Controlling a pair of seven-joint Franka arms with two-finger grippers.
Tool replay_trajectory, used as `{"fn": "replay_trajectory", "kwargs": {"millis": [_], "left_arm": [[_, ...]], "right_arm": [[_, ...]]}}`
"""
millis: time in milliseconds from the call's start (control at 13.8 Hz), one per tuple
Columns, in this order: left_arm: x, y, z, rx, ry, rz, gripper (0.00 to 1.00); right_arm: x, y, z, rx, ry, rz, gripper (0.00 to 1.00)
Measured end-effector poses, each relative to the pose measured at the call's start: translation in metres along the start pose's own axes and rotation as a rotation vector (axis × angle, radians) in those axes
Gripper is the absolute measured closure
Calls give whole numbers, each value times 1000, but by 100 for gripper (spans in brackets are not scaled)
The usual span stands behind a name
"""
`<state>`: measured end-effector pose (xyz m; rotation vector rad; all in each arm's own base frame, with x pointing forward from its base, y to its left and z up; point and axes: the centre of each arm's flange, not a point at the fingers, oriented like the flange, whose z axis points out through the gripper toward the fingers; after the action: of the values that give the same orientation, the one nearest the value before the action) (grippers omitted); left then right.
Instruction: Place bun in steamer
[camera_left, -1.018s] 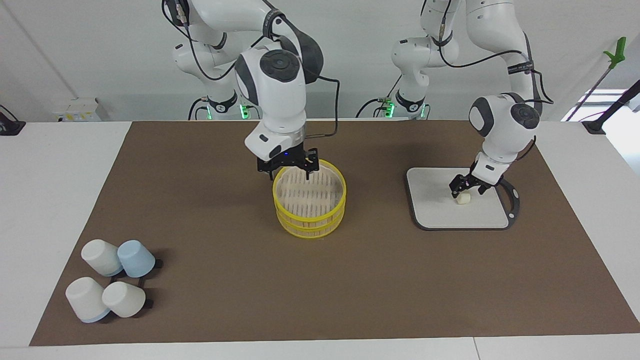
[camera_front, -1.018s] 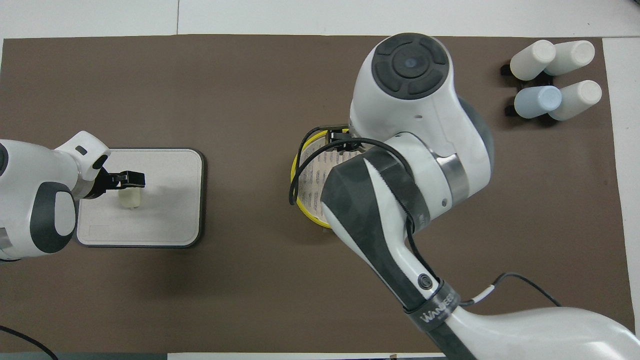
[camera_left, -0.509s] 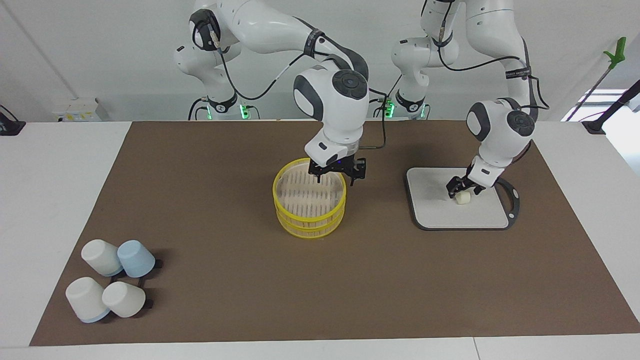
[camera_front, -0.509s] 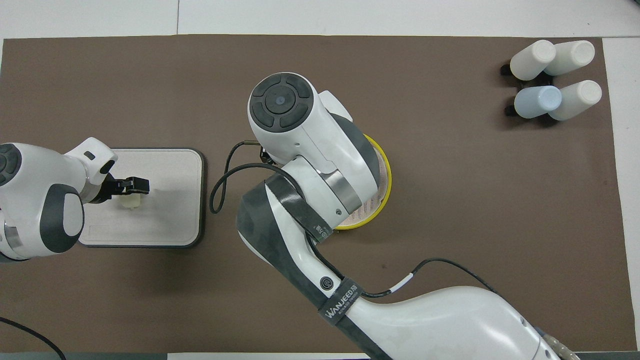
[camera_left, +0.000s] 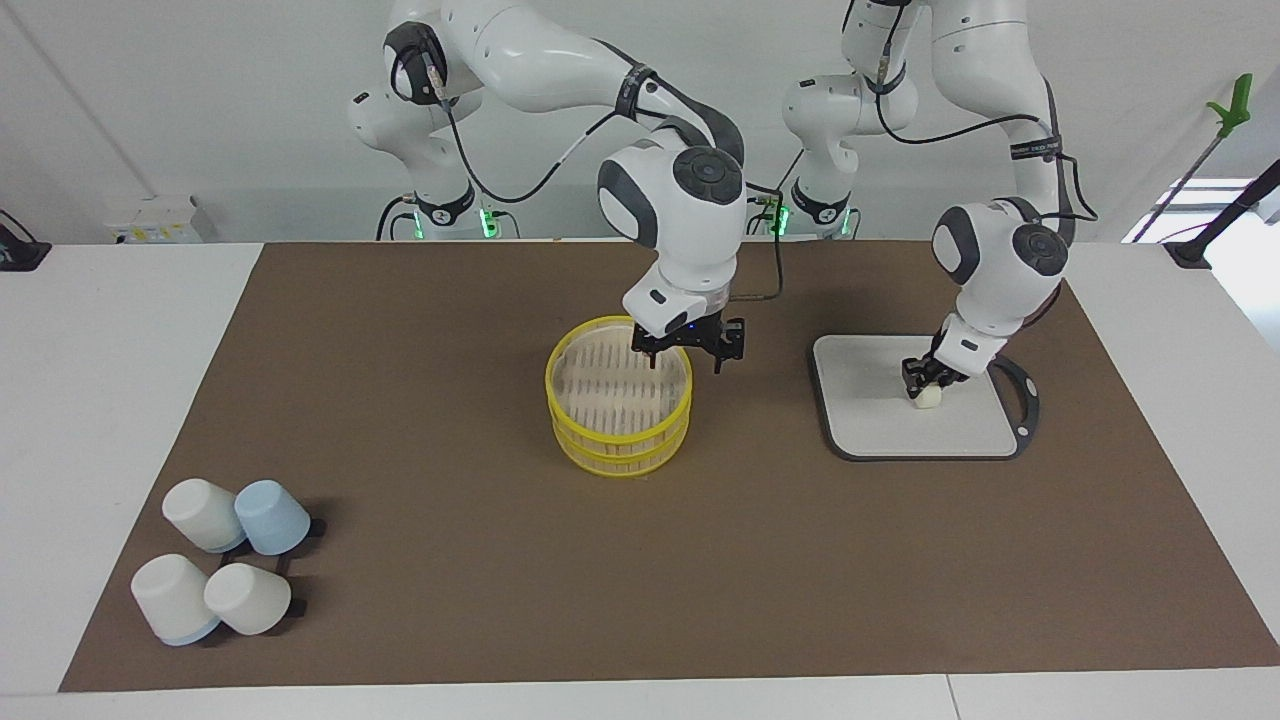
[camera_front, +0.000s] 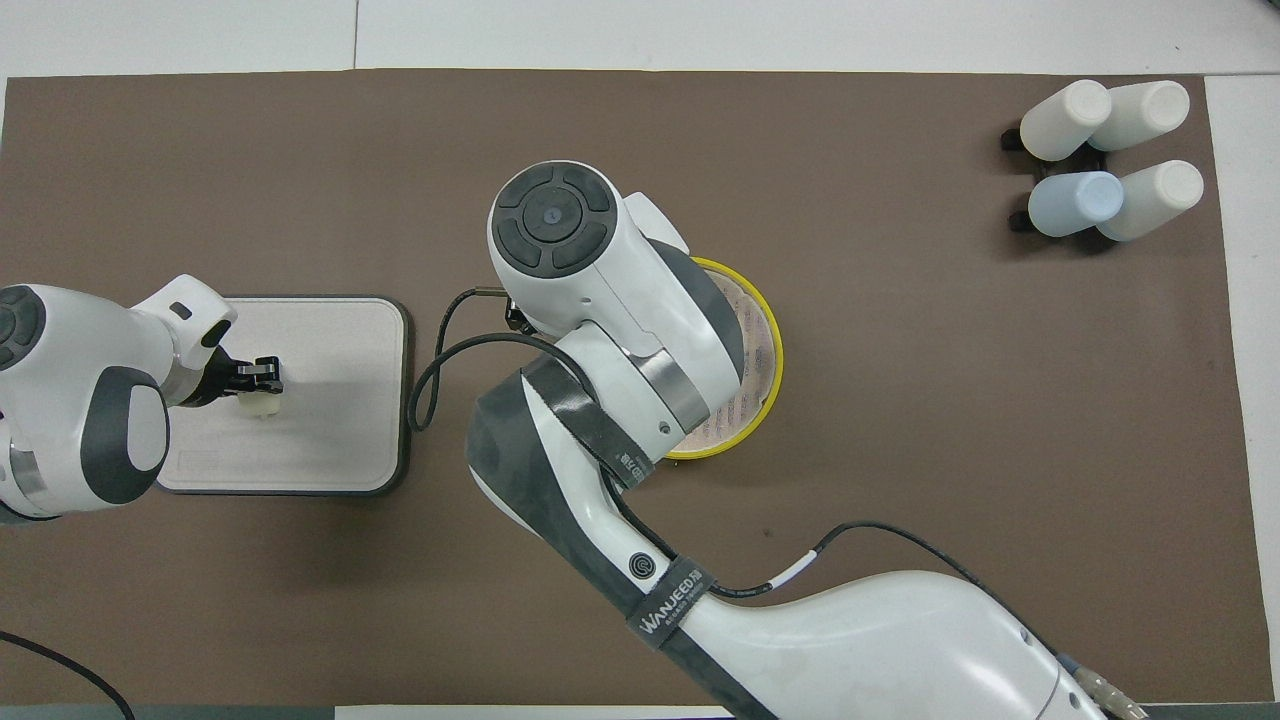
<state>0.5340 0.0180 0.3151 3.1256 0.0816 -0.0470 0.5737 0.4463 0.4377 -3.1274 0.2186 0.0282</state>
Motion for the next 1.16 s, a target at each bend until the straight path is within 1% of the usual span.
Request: {"fn": "replay_trajectory", "kwargs": {"millis": [145, 291, 509, 873, 1018, 1091, 1164], "left_arm": [[7, 1, -15, -1, -20, 1, 63], [19, 3, -42, -2, -36, 4, 63], [29, 10, -73, -4, -52, 0, 63], [33, 61, -101, 3, -64, -42, 62], [31, 81, -104, 6, -65, -53, 62], [30, 86, -105, 6, -69, -59, 62], [30, 91, -107, 3, -70, -65, 62]], "right_arm": [[-2, 2, 9, -10, -10, -2, 3], [-5, 3, 13, -18, -17, -4, 3], [-10, 4, 15, -14, -14, -7, 4], [-22, -5, 28, -8, -10, -27, 4], [-25, -7, 33, -15, -15, -33, 8], [-26, -7, 35, -16, -17, -33, 15], [-26, -7, 37, -16, -16, -33, 15]]}}
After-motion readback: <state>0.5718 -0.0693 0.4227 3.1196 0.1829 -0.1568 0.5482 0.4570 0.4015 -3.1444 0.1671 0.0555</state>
